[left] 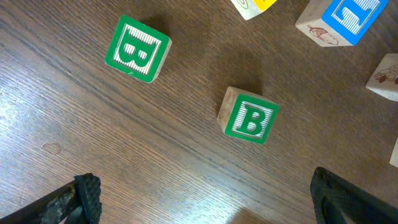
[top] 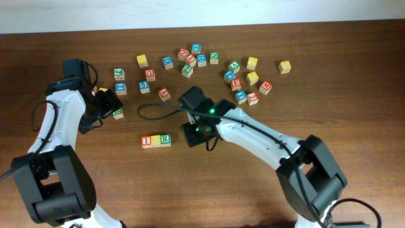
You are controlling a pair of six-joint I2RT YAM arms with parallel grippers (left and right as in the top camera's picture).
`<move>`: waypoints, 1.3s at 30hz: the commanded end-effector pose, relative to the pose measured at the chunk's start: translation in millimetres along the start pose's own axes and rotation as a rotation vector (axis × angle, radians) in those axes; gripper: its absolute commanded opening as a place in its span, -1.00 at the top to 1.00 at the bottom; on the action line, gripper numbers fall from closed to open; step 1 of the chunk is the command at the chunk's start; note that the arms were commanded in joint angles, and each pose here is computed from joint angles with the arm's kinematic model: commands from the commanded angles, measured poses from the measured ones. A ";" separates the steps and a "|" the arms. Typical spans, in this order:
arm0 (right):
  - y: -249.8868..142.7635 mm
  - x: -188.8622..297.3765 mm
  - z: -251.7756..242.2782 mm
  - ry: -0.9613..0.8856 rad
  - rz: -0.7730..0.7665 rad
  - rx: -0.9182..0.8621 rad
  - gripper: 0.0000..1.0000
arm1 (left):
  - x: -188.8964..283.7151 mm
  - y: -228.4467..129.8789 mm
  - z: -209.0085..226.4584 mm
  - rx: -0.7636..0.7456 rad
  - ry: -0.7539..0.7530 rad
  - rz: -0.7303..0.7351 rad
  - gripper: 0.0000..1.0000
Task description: Spell out ICRA
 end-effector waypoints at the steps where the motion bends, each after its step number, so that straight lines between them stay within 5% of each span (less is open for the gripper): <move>1: -2.2 -14.7 -0.3 -0.106 0.000 0.037 0.92 | 0.8 1.3 -1.8 -0.007 -0.003 -0.003 -0.98; 11: 4.1 -19.6 -9.0 -0.226 -0.042 0.055 0.91 | 0.8 1.3 -1.8 -0.007 -0.003 -0.003 -0.98; 39: -2.1 -27.9 -0.9 -0.125 -0.029 0.103 0.91 | 0.8 1.3 -1.8 -0.007 -0.003 -0.003 -0.98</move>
Point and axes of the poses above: each gripper's point midway between its finger pads, its own x axis back along the fingers, its own z axis along the line the jaws close on, y = z × x, the point moved 8 cm from there along x, back along the fingers, and after that the axes turned 12 degrees about x, right-handed, at the moved point
